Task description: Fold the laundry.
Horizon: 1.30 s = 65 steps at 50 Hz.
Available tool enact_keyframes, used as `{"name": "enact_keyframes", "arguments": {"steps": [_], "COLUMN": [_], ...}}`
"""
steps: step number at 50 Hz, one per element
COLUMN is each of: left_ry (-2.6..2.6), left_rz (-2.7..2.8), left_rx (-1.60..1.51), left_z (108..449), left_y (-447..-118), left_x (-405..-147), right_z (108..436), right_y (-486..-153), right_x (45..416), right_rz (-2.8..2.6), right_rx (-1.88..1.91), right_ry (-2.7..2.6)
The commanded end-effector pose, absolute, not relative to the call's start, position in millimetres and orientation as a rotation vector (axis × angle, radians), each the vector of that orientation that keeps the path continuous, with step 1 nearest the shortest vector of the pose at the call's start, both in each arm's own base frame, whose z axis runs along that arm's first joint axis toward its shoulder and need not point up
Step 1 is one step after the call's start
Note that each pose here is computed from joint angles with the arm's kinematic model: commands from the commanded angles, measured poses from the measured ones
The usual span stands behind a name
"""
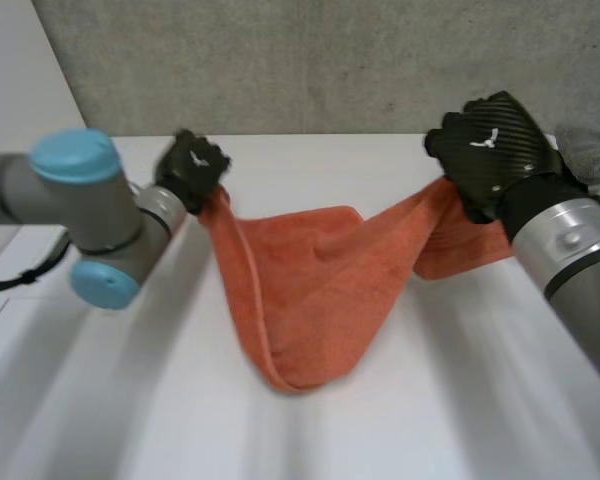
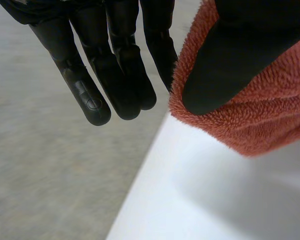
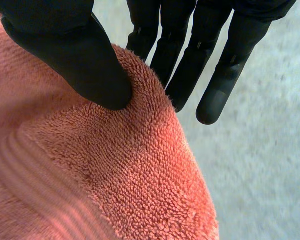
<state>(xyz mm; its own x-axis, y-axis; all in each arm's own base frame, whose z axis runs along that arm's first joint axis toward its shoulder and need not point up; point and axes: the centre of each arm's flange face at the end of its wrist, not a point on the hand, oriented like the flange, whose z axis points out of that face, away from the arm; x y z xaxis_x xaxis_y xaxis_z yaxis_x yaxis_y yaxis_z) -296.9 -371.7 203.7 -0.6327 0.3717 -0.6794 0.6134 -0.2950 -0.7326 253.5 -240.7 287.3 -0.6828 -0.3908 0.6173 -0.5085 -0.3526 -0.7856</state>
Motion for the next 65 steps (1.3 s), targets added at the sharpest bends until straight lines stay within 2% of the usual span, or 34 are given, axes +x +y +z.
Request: {"name": "enact_keyframes", "arguments": {"steps": [1, 5, 9, 14, 17, 20, 24, 30, 33, 35, 40, 46, 47, 49, 54, 61, 65], "left_ry": [1.854, 1.94, 2.13, 2.258, 2.291, 2.295, 2.235, 2.249, 2.279, 2.289, 2.324, 2.339, 2.339, 2.345, 2.347, 2.323, 2.308], "left_rz": [-2.15, -2.06, -1.867, -1.715, -1.669, -1.665, -1.776, -2.001, -2.077, -2.097, -2.076, -2.06, -2.059, -2.05, -2.048, -2.079, -2.103], "left_rx": [0.994, 0.963, 1.001, 1.062, 1.052, 1.044, 0.992, 0.806, 0.742, 0.727, 0.737, 0.753, 0.753, 0.756, 0.759, 0.754, 0.758], "left_z": [267, 269, 244, 213, 204, 204, 231, 269, 278, 280, 273, 268, 268, 266, 266, 272, 276], "left_y": [-336, -310, -278, -259, -260, -258, -250, -234, -226, -221, -215, -213, -213, -214, -215, -216, -216], "left_x": [-253, -226, -210, -208, -207, -207, -205, -202, -203, -203, -204, -206, -206, -207, -207, -208, -210], "right_z": [292, 275, 247, 219, 199, 197, 220, 299, 321, 323, 285, 234, 219, 213, 211, 241, 237], "right_y": [-248, -244, -242, -255, -261, -264, -270, -286, -296, -305, -334, -362, -361, -361, -353, -313, -292], "right_x": [221, 210, 207, 208, 208, 207, 206, 207, 213, 220, 276, 314, 324, 329, 325, 290, 265], "right_rz": [1.845, 1.592, 1.358, 1.245, 1.169, 1.156, 1.274, 1.642, 1.799, 1.864, 2.03, 2.138, 2.169, 2.195, 2.212, 2.142, 1.984], "right_rx": [1.277, 1.363, 1.473, 1.491, 1.5, 1.478, 1.384, 1.119, 1.039, 1.03, 1.166, 1.21, 1.24, 1.254, 1.247, 1.204, 1.176], "right_ry": [-1.875, -1.957, -2.013, -2.063, -2.102, -2.099, -2.026, -1.758, -1.653, -1.605, -1.5, -1.42, -1.405, -1.391, -1.489, -1.823, -2.092]}}
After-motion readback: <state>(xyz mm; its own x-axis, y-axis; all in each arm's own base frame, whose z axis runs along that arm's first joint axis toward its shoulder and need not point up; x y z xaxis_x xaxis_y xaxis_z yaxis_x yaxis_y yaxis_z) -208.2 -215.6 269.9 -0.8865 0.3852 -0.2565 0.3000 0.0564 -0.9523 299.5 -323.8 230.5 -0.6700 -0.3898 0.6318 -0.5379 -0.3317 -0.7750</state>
